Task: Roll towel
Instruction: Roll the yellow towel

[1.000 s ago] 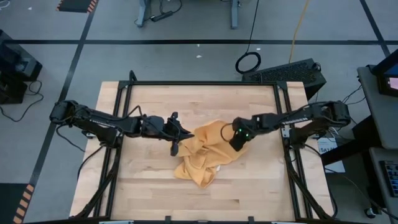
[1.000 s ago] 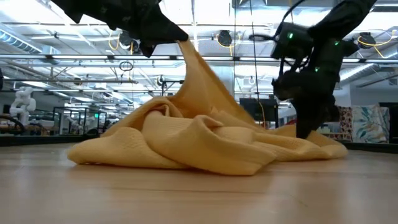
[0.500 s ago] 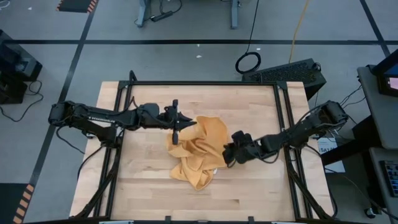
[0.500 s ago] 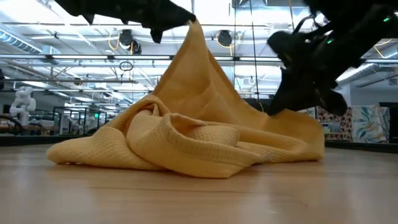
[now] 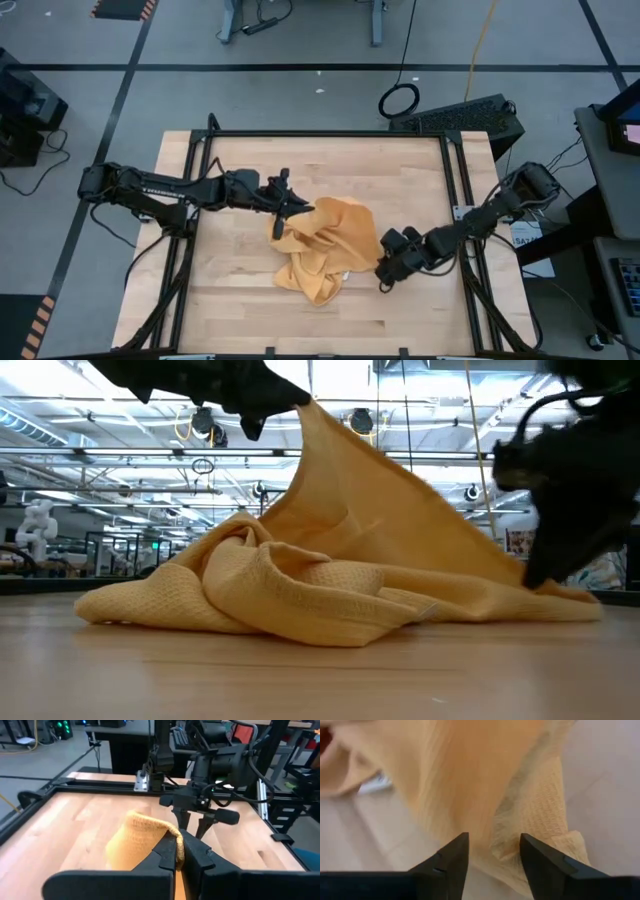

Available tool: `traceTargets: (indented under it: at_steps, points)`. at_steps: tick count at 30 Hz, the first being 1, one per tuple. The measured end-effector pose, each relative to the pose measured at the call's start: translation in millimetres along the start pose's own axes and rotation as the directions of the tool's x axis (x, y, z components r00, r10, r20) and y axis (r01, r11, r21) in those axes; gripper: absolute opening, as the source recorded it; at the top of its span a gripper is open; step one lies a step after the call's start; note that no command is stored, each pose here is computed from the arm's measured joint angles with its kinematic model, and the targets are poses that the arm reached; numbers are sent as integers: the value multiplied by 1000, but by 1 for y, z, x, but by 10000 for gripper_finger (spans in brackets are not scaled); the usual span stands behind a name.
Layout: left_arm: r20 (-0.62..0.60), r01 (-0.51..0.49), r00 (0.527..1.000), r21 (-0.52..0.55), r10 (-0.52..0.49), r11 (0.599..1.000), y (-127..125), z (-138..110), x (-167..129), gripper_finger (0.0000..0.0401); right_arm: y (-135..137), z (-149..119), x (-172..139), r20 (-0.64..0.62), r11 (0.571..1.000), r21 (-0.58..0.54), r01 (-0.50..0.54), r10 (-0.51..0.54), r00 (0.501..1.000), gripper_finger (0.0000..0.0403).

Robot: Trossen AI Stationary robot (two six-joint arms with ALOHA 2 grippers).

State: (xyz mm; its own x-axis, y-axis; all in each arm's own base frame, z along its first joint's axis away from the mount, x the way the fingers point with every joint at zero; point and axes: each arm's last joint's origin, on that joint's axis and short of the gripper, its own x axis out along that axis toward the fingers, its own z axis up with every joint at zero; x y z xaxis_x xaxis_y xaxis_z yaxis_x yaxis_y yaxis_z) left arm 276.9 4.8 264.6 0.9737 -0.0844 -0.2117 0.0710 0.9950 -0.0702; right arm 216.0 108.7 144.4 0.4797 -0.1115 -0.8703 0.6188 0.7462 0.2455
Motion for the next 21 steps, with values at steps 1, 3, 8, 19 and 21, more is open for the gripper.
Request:
traceTargets:
  at_steps: [1, 3, 8, 19, 21]
  points:
    - [-2, 5, 1000, 1, -5, 1000, -1, 0, 0, 11, 1, -3, -1, 2, 1000, -14, 0, 0, 1000, 174]
    - [-13, 16, 1000, 2, -16, 1000, -5, -1, 0, 11, 4, -9, -4, 31, 999, -39, -2, 4, 1000, 176]
    - [-35, 32, 999, 5, -32, 999, -12, -6, 4, 11, 12, -15, -11, 39, 994, -74, -80, 83, 996, 173]
    - [-99, 27, 994, -83, -35, 996, -13, -23, 22, 11, -12, 0, -64, 17, 977, -207, 47, -44, 999, 161]
    - [-97, 34, 994, -82, -42, 996, -15, -25, 24, 11, -21, 4, -69, 134, 972, -187, 146, -122, 983, 157]
